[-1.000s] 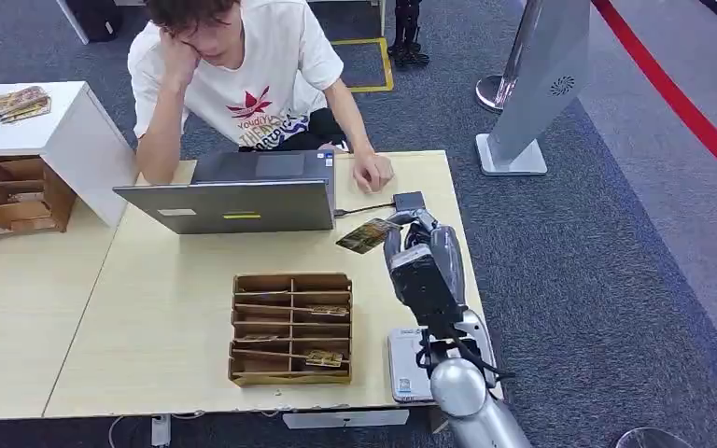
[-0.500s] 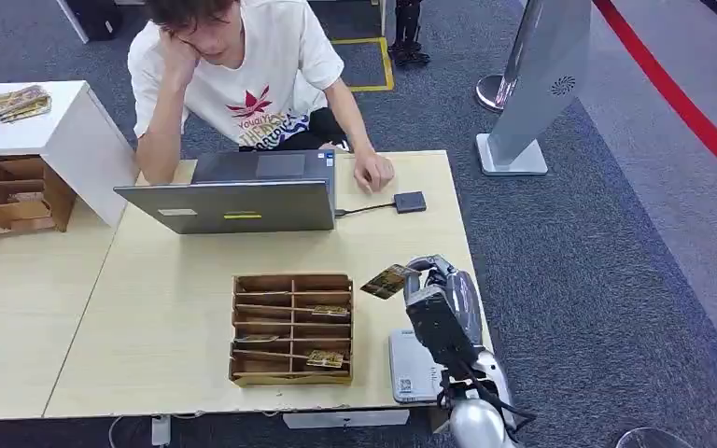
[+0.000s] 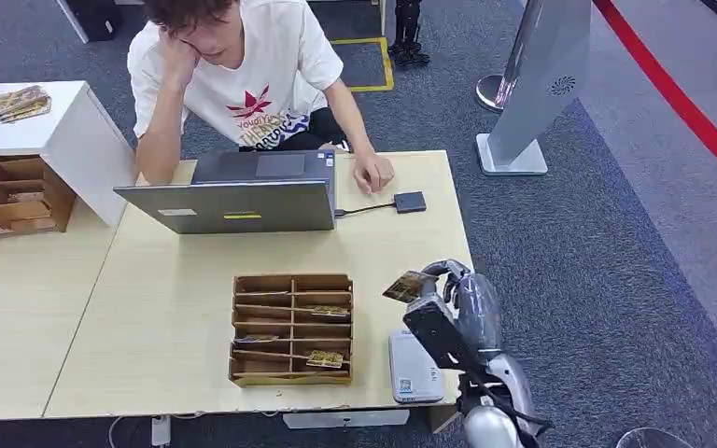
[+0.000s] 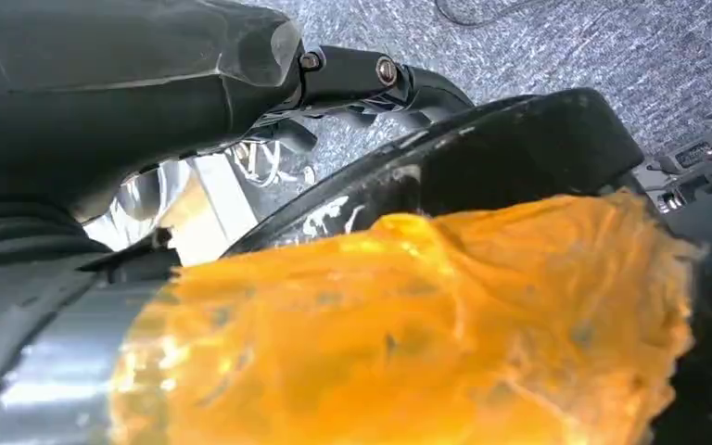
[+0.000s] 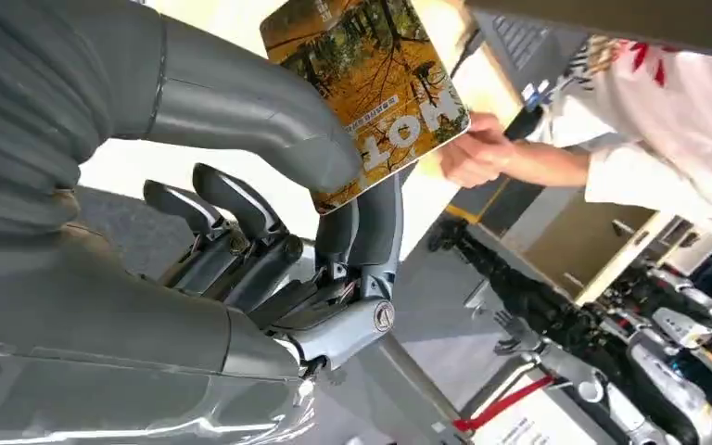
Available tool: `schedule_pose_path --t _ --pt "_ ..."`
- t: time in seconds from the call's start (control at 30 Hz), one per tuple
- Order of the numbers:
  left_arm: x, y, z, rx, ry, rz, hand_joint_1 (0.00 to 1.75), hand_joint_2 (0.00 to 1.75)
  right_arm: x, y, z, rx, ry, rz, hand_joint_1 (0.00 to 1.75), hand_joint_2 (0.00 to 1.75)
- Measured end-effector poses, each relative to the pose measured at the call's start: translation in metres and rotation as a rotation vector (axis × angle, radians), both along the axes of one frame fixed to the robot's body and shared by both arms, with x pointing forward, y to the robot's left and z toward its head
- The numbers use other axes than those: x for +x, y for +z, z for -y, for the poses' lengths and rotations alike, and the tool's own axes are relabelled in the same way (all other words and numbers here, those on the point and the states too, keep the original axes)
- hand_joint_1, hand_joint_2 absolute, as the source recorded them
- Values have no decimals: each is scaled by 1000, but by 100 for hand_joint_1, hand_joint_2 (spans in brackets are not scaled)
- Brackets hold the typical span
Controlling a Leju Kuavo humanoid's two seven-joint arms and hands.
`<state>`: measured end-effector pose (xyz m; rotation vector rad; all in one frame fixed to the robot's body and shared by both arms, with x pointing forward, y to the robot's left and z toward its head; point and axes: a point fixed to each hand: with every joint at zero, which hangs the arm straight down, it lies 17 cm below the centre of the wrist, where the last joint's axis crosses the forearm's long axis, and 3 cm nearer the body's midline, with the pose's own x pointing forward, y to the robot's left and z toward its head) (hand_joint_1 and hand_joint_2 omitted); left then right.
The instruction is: Pass the card to the sensor for recognition and then transmit it.
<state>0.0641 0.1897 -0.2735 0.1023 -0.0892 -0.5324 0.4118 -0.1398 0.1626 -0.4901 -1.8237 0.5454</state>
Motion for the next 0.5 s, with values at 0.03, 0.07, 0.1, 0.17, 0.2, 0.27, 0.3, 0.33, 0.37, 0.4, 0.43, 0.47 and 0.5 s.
schedule_pose_path --t 0.03,0.07,0.1,0.17,0.2,0.27,0.3,0.33,0.37,0.4,0.43,0.47,0.5 --pt "0 0 0 0 2 0 0 0 0 -1 1 -13 -2 -2 175 175" --pt "0 0 0 -1 6 -1 0 0 0 -3 1 -29 -1 -6 175 175" --pt "0 0 0 -1 9 -2 0 0 0 -4 2 -46 -1 -8 175 175" --pt "-1 0 0 -3 21 -4 0 0 0 -9 3 -98 -1 -18 175 175" --pt "-1 0 0 -4 24 -6 0 0 0 -12 5 -128 -4 -26 175 175" --pt "-2 0 0 -6 27 -7 0 0 1 -17 9 -180 -8 -33 175 175" --pt "-2 0 0 -6 28 -8 0 0 1 -19 10 -201 -5 -38 175 175" --pt "-2 0 0 -8 29 -9 0 0 2 -22 12 -224 -3 -44 175 175" --pt "-2 0 0 -8 31 -9 0 0 2 -24 14 -246 -2 -49 175 175" --pt "-2 0 -1 -8 33 -10 0 0 3 -26 15 -263 -1 -53 175 175" --pt "-2 0 -1 -8 35 -10 0 0 4 -28 17 -279 -1 -59 175 175" --pt "-2 -1 -1 -8 37 -11 0 0 4 -30 18 -296 2 -68 175 175" --pt "-2 -1 -2 -8 38 -11 0 0 4 -33 19 -307 7 -77 175 175"
